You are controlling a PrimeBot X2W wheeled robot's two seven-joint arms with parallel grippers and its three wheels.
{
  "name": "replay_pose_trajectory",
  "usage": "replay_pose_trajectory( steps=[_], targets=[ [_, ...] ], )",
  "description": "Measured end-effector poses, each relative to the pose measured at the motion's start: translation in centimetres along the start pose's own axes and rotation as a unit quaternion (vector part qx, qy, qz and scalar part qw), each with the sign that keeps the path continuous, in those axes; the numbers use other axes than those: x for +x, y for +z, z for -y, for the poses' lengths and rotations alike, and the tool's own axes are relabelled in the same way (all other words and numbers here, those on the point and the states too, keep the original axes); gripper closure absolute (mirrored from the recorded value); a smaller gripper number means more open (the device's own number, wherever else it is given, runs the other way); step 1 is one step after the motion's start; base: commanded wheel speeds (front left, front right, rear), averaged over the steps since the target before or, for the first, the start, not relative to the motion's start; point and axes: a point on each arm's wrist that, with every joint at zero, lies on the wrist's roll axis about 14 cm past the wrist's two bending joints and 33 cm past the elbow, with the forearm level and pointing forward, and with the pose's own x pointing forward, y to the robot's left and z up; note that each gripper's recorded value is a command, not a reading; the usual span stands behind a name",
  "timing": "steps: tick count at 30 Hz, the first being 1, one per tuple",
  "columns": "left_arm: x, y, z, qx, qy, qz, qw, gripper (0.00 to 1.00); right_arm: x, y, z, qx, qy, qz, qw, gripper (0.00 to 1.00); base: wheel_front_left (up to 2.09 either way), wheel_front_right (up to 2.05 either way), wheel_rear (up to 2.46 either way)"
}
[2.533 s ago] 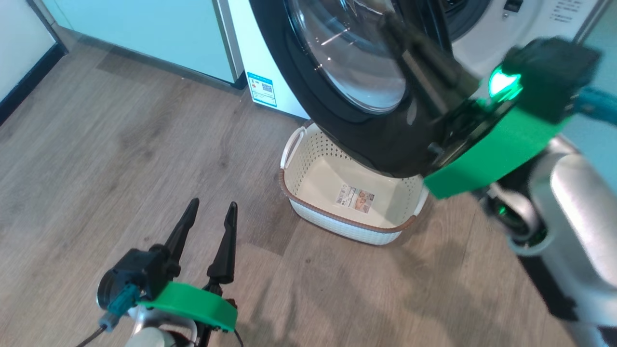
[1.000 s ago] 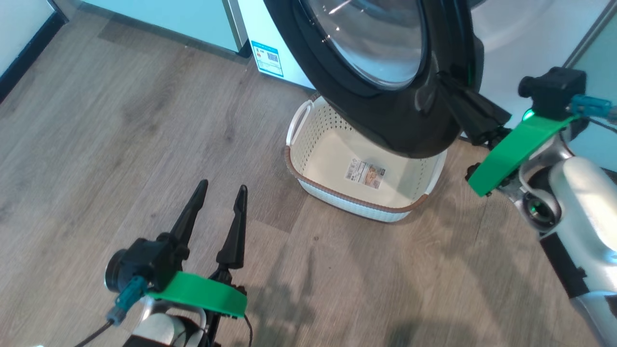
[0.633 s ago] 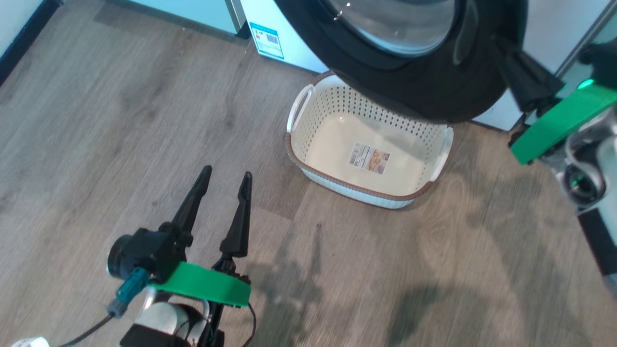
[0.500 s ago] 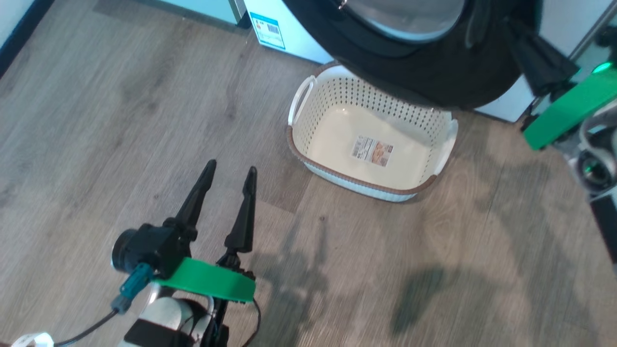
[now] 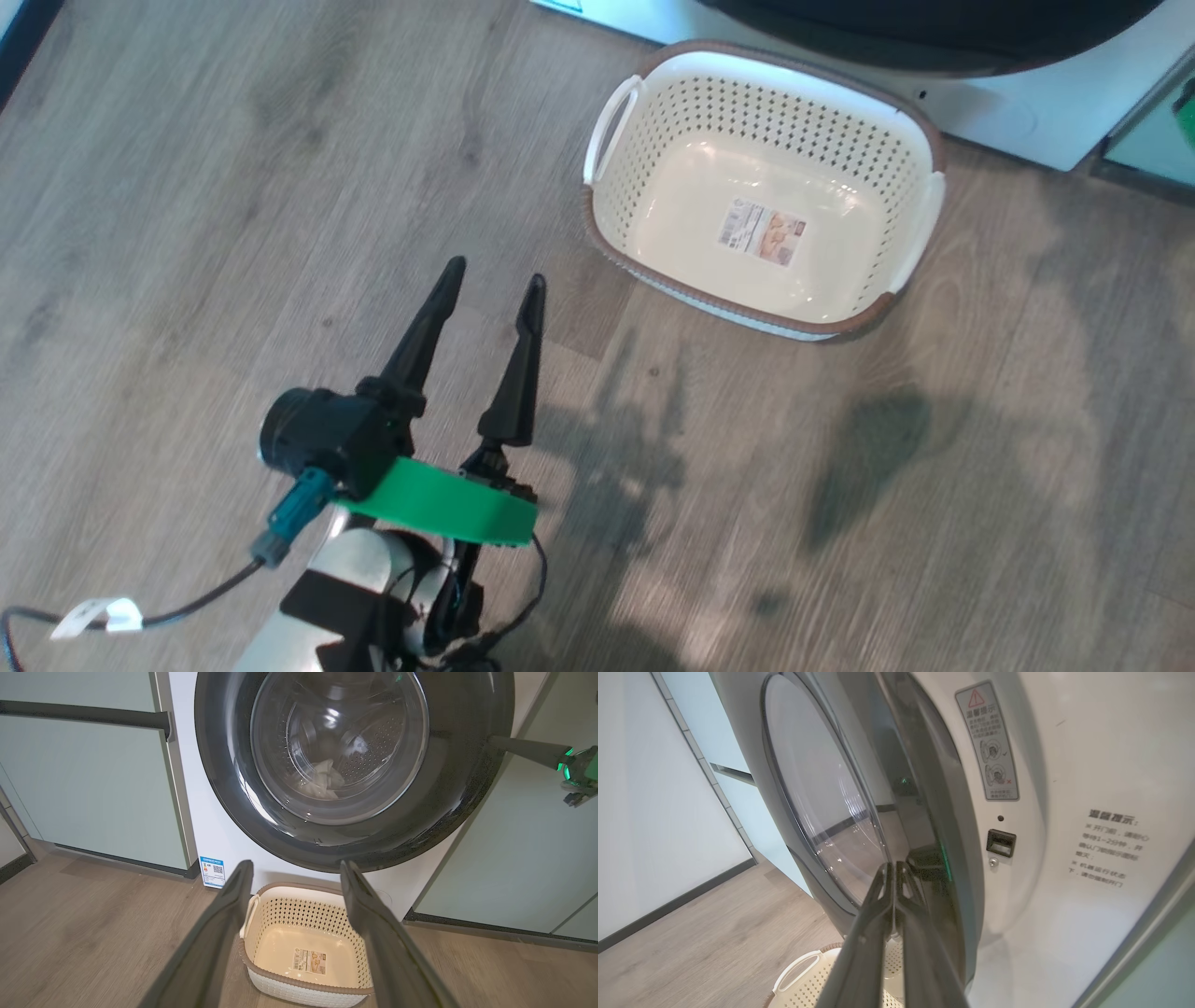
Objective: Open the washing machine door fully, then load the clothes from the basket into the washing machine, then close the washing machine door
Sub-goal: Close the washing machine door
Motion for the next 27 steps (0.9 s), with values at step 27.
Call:
replay_pose_trajectory(
  steps=[27],
  targets=[
    [0.4, 0.3, -0.2, 0.004, 0.003, 0.010, 1.000, 0.00, 3.5, 0.6, 3.0, -0.038, -0.030, 0.007, 0.999, 1.00, 0.00, 0.00, 0.00]
  ],
)
